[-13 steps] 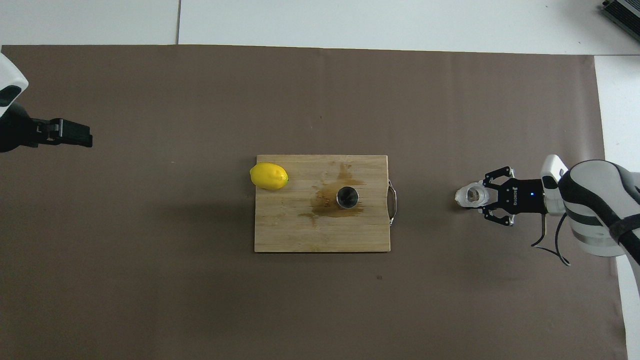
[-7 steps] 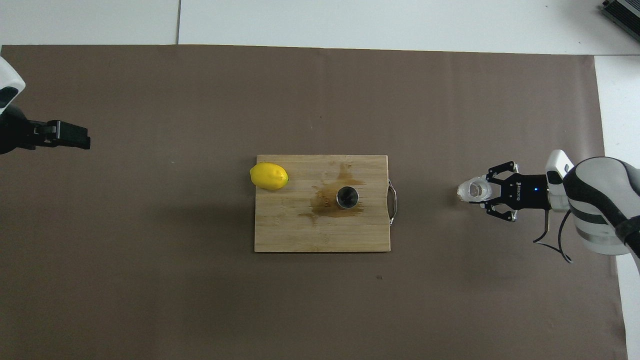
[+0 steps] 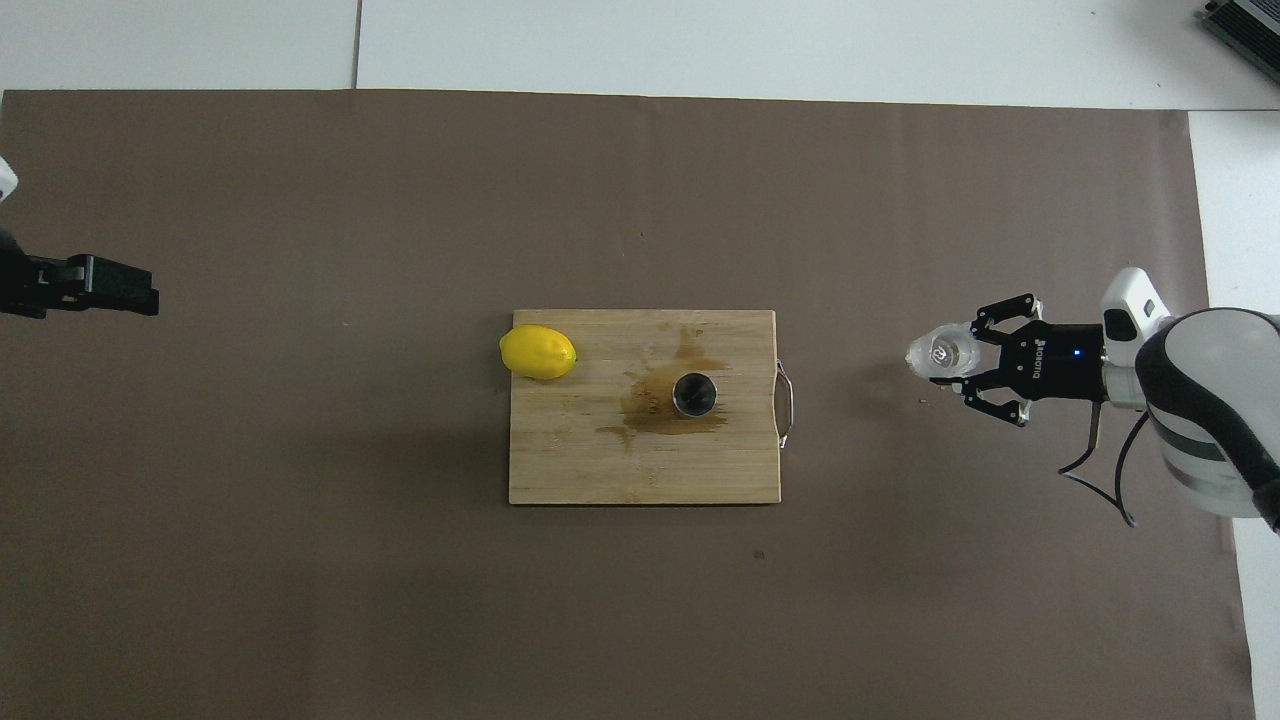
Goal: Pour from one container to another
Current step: 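Grasp and lift the white cup with the right gripper, then carry the white cup with the right gripper above the metal cup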
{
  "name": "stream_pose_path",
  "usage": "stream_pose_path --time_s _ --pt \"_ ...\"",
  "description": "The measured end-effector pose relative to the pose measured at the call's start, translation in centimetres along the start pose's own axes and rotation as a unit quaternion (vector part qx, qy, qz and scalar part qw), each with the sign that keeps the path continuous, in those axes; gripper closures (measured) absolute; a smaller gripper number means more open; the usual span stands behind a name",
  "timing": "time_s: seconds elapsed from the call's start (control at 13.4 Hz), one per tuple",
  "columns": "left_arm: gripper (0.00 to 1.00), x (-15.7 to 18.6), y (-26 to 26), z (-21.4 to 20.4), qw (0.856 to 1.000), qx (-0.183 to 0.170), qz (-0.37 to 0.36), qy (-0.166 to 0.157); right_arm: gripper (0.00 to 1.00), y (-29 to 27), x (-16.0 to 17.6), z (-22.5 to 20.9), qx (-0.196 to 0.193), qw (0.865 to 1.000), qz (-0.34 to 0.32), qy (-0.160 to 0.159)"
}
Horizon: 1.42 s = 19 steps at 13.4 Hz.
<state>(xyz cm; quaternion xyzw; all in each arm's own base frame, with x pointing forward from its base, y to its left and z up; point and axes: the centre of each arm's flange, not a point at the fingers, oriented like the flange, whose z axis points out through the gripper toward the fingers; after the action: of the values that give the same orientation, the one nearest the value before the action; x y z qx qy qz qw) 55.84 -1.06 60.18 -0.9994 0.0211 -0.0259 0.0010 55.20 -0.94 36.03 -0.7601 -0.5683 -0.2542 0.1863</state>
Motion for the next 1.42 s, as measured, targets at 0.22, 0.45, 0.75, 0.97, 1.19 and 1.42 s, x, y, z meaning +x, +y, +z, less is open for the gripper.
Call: stream_pose_path --time_s 0.22,0.45,0.75,0.97,1.19,1.42 --pt "0.0 -0.1 0.0 -0.1 1.0 0.0 0.0 0.001 0.52 -0.7 3.3 1.4 -0.009 1.0 0.005 -0.027" --pt "0.0 -0.2 -0.1 -0.5 1.0 0.001 -0.001 0.004 0.52 -1.7 6.9 3.5 -0.023 0.999 0.003 -0.047" --pt "0.0 -0.3 -0.1 -0.7 1.0 0.001 -0.002 0.005 0.52 -3.6 11.3 6.0 -0.033 0.996 -0.002 -0.083" --pt "0.0 -0.4 -0.2 -0.6 1.0 0.001 -0.003 0.001 0.52 -5.1 13.9 7.4 -0.032 0.994 0.003 -0.106" --pt "0.0 -0.4 0.2 -0.5 1.0 0.0 0.001 0.0 0.52 -6.5 16.5 8.5 -0.041 0.99 -0.001 -0.134" --pt "0.0 -0.2 0.7 0.1 1.0 -0.001 0.006 -0.006 0.52 -7.5 18.4 9.0 -0.055 0.985 -0.012 -0.164"
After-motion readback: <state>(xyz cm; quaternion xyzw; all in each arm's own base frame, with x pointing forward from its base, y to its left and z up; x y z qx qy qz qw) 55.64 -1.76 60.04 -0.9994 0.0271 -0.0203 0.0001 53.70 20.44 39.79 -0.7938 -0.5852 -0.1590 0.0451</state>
